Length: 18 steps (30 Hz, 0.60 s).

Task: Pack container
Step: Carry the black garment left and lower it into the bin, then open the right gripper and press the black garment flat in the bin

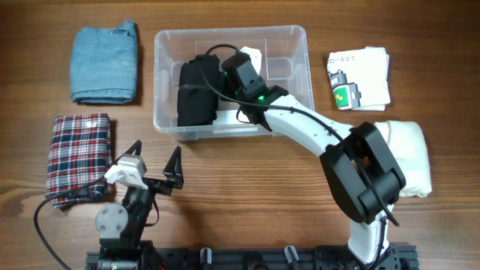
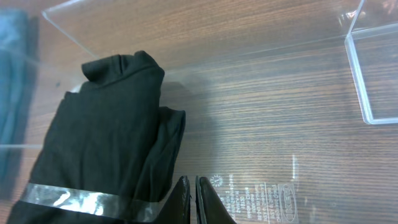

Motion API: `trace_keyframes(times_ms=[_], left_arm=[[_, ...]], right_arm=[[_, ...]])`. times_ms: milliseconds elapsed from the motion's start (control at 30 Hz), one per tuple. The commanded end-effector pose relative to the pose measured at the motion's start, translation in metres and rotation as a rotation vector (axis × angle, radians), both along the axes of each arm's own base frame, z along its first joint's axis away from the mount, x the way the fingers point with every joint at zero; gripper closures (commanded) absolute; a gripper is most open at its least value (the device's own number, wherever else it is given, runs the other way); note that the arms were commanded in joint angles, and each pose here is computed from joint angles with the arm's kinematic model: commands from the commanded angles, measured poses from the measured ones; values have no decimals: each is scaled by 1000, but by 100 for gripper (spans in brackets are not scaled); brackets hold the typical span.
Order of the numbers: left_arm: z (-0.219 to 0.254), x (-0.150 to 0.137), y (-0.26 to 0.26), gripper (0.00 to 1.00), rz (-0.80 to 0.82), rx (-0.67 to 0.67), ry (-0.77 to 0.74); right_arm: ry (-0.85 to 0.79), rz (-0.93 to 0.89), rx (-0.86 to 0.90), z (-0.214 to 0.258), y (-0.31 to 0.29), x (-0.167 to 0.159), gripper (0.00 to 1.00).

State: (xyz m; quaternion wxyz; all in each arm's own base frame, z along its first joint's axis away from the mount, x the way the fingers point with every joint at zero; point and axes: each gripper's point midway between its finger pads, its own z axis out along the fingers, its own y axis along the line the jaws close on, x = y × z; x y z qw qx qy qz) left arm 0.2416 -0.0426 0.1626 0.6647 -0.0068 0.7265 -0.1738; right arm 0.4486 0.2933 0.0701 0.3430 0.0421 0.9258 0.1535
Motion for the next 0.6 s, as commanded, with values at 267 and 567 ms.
trace_keyframes(times_ms=[267, 567], left_arm=[[-2, 1, 2, 0, 9, 19, -1], [-2, 1, 2, 0, 9, 19, -1]], right_arm=[[17, 259, -252, 65, 5, 5, 96], [32, 396, -200, 151, -1, 2, 96]])
